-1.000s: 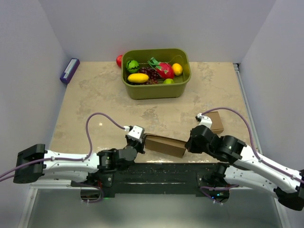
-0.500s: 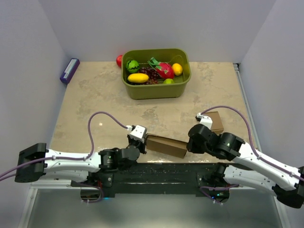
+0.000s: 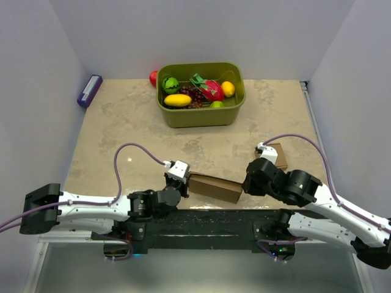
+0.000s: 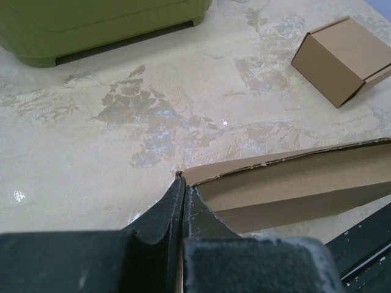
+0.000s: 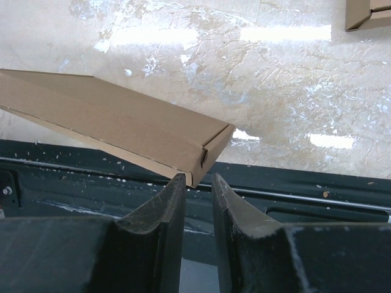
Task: Fold the paper box
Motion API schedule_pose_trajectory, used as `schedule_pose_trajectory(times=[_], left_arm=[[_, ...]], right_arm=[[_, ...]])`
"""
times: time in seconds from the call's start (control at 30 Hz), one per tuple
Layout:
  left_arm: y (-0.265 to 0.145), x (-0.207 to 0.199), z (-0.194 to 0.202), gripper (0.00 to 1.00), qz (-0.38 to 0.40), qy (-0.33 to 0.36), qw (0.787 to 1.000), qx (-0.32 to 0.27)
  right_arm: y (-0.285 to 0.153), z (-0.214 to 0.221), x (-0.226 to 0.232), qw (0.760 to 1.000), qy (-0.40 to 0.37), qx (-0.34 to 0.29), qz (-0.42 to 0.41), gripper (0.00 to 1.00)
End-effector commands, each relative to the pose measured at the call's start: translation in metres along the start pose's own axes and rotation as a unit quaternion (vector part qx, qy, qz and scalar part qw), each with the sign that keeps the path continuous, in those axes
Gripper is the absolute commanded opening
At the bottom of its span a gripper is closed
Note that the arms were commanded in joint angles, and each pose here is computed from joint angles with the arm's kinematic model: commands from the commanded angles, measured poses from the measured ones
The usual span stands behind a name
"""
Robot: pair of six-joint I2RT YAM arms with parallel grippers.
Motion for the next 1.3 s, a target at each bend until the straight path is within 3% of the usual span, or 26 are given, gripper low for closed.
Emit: schedule_pose_trajectory(times=[0.0,0.33,0.53,1.27], left_arm=[[-0.008,0.026,0.042,0.0,-0.021,0.086,0.992,0.089],[-0.008,0.026,0.042,0.0,-0.022,0.089,0.992,0.09],[-0.008,0.026,0.042,0.0,-0.022,0.089,0.992,0.091],[-0.009,0.027,0.043,0.0,-0.025,0.088,0.991,0.093]], right_arm=[[0.003,-0.005,0.004,1.0,0.01,-0.013,-0.004,0.24],[0.011,0.0,0.01,1.0,0.009,-0.004,-0.025,0.17],[0.011,0.001,0.012,0.999,0.016,-0.005,-0.032,0.0],[0.016,0.008,0.008,1.0,0.016,0.003,-0.021,0.0]])
Point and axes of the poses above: each gripper's point midway between its finger pads, its own y axis out along the fingers, its own x axis along the line the jaws close on, z = x × y, the point moved 6 cm from there along -y, back along the fingers, and after that the axes turned 14 degrees about -y, right-handed, at the moved point
